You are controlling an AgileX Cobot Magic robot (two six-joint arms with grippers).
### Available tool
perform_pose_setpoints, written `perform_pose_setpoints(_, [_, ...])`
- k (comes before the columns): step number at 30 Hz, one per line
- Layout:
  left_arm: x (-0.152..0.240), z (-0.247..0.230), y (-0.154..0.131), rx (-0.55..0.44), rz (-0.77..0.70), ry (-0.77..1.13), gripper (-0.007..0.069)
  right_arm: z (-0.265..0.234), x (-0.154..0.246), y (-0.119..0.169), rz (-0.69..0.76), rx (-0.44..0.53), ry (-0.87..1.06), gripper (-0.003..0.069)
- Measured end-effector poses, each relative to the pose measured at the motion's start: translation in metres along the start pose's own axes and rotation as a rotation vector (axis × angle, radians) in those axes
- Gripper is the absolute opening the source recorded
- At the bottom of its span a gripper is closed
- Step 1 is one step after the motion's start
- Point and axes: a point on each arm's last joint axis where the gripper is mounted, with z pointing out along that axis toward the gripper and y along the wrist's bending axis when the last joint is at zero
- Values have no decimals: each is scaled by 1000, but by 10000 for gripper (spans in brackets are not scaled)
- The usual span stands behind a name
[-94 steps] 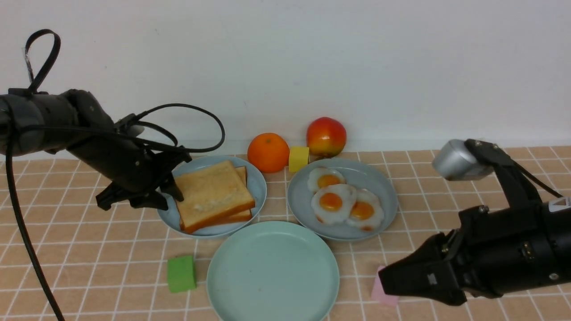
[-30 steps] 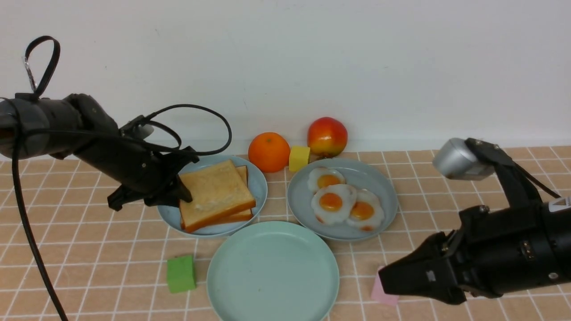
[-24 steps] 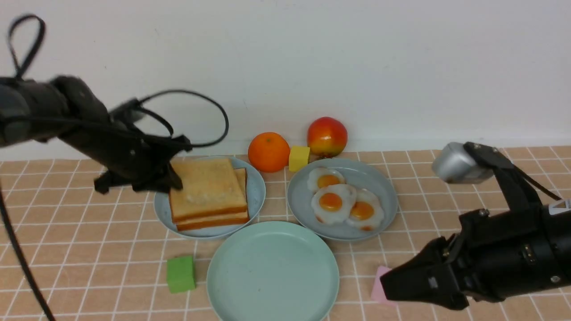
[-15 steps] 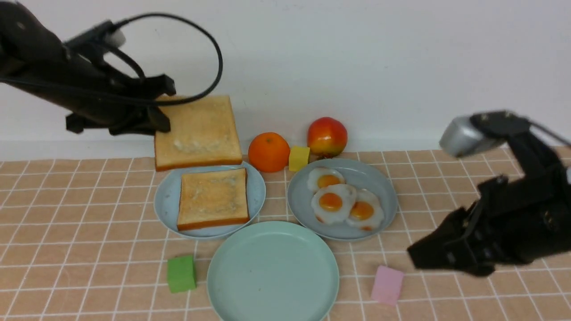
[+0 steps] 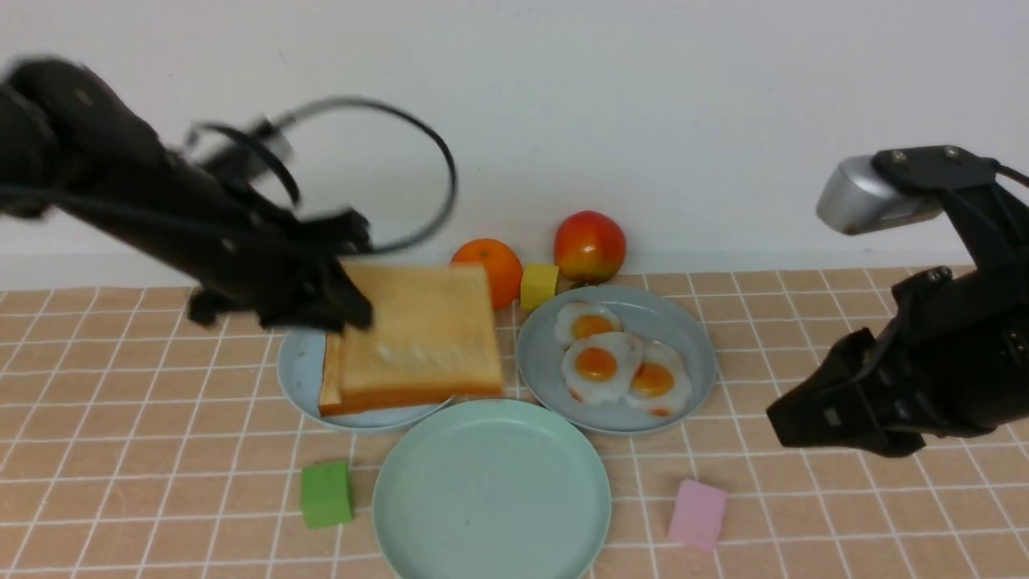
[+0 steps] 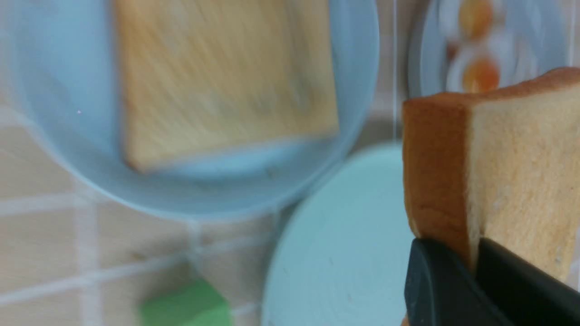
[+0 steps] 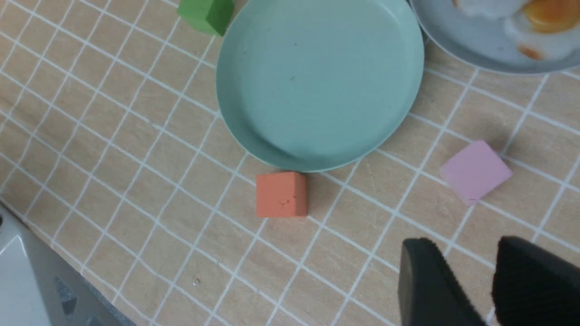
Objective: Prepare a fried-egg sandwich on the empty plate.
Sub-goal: Use the left arm to put a slice of bread into the empty plate in the middle
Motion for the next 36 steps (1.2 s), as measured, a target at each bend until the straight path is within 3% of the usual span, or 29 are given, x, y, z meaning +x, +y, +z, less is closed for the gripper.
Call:
perform_pose_setpoints(7, [33, 61, 0, -23, 13, 94, 66, 0, 0, 0, 0, 1, -2, 241])
perform_pose_setpoints(14, [35, 76, 5, -43, -2, 102, 74, 0, 0, 0, 0, 2, -3, 241])
perform_pose_setpoints(21, [37, 76, 6, -58, 6, 128, 243, 0, -4, -1, 1, 13, -44, 241])
perform_pose_setpoints(25, [41, 76, 6, -57, 13, 170, 380, -1, -8, -2, 1, 25, -91, 241])
perform_pose_setpoints(30, [36, 66, -1, -61, 58, 182, 447, -1, -11, -3, 2, 33, -121, 241])
perform_pose_setpoints(36, [17, 25, -24, -106, 162, 121, 455, -1, -11, -3, 4, 34, -125, 241])
